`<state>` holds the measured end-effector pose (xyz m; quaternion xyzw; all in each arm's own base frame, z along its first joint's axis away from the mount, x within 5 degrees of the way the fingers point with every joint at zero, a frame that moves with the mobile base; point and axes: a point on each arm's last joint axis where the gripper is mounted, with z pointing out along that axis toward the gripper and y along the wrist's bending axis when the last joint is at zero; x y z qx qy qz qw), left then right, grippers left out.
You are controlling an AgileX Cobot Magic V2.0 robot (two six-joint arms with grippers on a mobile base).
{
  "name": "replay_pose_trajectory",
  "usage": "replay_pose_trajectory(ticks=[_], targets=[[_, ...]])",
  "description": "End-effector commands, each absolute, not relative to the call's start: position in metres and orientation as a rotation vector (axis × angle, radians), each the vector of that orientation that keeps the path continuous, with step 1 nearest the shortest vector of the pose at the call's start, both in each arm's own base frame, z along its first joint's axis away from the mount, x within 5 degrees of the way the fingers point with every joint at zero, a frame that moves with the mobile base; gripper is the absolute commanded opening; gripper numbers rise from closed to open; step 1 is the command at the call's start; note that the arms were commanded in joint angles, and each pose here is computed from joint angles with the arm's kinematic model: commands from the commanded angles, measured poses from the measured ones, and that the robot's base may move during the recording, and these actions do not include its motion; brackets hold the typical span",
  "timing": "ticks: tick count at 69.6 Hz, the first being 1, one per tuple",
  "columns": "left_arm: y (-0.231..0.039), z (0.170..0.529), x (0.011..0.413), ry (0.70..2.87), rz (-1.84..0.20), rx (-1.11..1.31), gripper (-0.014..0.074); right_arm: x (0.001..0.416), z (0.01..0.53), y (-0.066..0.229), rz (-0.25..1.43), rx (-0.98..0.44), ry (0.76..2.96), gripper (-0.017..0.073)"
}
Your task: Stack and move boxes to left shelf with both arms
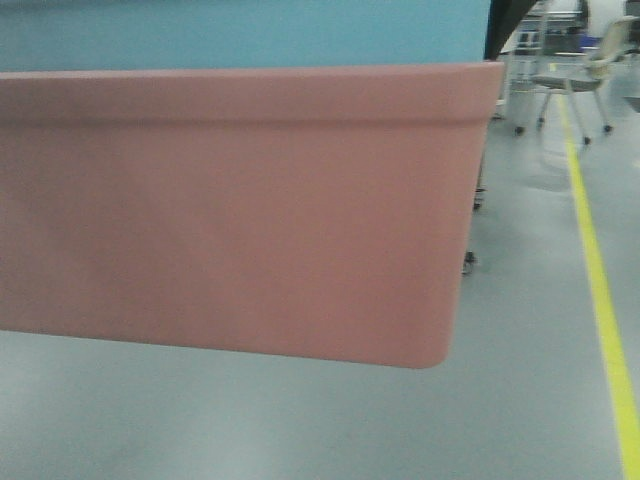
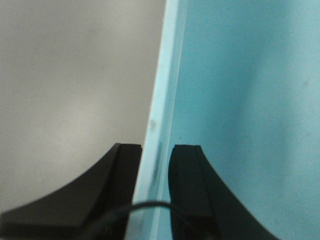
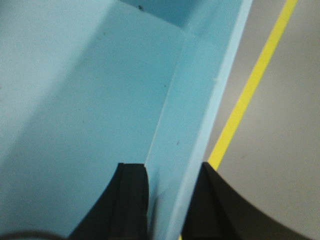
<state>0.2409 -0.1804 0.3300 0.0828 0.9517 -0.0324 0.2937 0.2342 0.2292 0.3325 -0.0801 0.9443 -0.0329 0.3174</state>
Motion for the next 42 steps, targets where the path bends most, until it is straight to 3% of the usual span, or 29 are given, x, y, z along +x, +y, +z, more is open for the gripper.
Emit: replay_pose_trajectory(ticks=[1, 42], targets=[[-0.2101, 0.3705, 0.2257, 2.316, -0.498, 0.275, -0.0012, 0.2364, 0.3659, 0.2539, 0.284, -0.269, 2.248, 0.0058], [-0.2101, 0.3705, 0.2257, 2.316, -0.498, 0.275, -0.0012, 0.2364, 0.3659, 0.2539, 0.284, -0.269, 2.249, 0.0058]])
